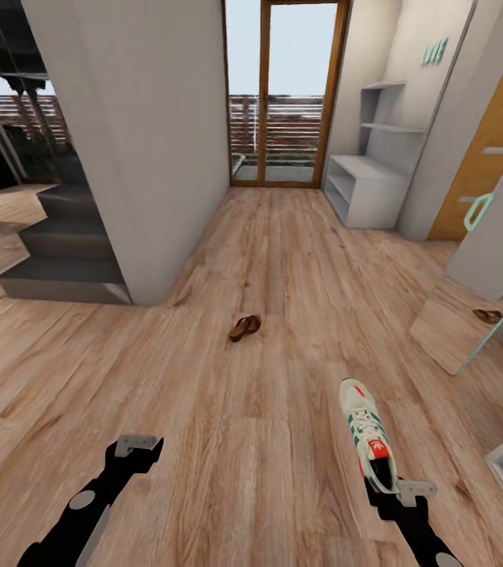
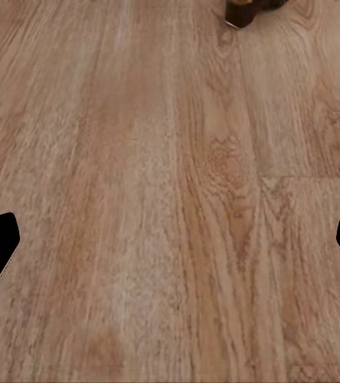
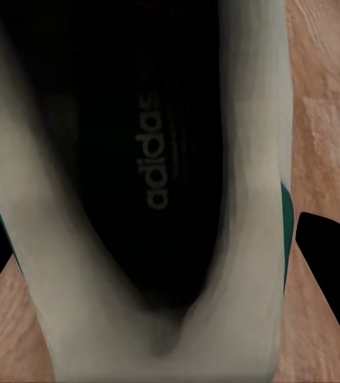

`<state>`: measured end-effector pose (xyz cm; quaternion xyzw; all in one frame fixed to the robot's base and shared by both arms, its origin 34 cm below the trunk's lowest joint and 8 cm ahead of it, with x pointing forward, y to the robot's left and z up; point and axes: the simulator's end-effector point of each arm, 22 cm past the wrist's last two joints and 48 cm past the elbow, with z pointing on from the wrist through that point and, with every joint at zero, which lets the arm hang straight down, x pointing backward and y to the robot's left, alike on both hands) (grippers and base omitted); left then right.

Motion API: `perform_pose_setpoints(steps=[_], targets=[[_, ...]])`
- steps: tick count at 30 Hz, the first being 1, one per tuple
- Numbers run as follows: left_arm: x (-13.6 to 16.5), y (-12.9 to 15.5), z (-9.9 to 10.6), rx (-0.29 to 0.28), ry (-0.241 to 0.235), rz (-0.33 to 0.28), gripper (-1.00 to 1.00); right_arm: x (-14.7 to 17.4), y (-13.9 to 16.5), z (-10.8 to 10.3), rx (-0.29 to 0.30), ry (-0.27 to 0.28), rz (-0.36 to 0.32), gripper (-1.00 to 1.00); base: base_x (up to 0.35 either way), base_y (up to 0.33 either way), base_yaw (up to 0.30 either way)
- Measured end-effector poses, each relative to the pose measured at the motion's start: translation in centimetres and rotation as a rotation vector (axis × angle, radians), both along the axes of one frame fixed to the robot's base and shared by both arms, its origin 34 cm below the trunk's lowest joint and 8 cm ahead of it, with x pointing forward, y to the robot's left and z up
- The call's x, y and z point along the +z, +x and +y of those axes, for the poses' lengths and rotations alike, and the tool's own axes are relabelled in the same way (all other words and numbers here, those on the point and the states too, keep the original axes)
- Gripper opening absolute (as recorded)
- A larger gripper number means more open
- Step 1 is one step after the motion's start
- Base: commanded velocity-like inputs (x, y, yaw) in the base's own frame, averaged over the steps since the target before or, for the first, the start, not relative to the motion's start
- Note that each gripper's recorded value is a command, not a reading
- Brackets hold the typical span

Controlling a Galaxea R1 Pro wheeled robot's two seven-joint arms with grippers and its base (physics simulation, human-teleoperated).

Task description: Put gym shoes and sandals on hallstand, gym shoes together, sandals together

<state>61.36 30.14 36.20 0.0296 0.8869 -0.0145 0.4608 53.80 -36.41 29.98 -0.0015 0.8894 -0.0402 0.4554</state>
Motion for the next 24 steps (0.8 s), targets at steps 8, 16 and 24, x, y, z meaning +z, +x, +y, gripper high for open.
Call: perform_pose_setpoints(steps=[8,16,24], targets=[[0.0,0.0,-0.02,0.0,0.0,0.0,1.0,0.01,0.02,0.0,0.0,0.0,0.0,-1.0,0.291,0.223,-0.267],[-0.01,0.0,-0.07,-0.001,-0.001,0.0,1.0,-0.02,-0.02,0.01,0.0,0.0,0.001,-1.0,0.291,0.223,-0.212],[-0.01,-0.01,-0.1,-0.001,-0.001,0.0,1.0,-0.01,0.02,0.11,0.0,0.002,0.0,-1.0,0.291,0.223,-0.021]])
